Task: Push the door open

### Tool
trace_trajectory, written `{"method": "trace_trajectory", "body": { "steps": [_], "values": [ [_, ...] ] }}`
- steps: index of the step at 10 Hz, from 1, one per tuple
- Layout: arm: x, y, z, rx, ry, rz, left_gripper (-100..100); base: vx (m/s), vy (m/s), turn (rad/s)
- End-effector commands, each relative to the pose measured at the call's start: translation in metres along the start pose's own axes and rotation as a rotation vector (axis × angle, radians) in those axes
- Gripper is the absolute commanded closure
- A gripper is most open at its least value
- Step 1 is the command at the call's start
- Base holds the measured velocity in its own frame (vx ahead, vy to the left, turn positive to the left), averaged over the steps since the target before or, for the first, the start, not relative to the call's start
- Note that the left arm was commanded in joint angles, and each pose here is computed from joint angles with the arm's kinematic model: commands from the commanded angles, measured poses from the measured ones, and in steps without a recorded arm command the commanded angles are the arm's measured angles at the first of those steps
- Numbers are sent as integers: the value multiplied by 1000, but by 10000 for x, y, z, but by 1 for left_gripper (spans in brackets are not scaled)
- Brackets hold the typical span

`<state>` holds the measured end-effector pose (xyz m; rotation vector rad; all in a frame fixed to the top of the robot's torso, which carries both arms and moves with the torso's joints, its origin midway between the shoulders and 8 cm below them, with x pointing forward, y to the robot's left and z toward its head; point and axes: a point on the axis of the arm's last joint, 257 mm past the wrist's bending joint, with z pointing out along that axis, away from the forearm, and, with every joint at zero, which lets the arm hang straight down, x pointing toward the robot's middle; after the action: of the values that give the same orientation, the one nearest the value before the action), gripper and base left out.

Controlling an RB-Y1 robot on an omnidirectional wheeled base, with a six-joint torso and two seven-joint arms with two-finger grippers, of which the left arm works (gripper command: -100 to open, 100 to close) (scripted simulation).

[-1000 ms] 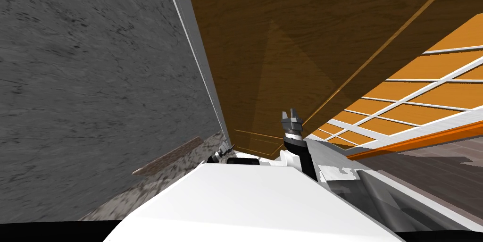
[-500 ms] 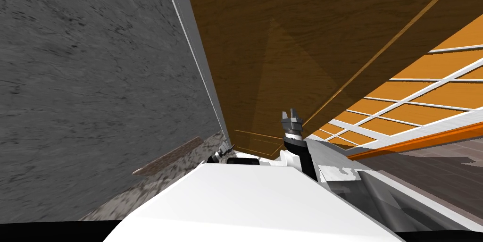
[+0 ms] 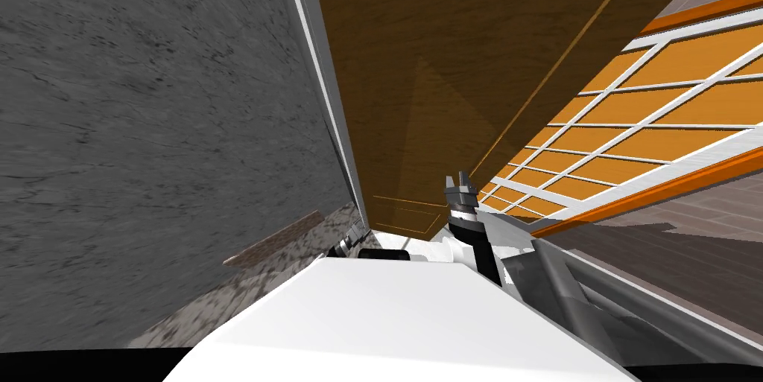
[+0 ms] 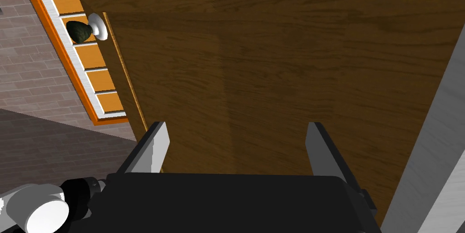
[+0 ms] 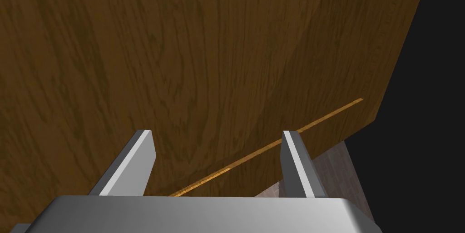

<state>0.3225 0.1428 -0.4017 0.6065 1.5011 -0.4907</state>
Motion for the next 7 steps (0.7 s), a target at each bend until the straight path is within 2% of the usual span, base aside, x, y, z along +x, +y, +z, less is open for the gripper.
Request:
{"method": "trace_trajectory", "body": {
  "steps": [1, 5, 7],
  "values": [
    [12, -22, -5, 7, 4, 5, -100, -222, 52, -48],
    [45, -82, -22, 28, 14, 19, -100, -212, 78, -52],
    [90, -163, -46, 56, 28, 38, -100, -252, 65, -118]
  ]
}}
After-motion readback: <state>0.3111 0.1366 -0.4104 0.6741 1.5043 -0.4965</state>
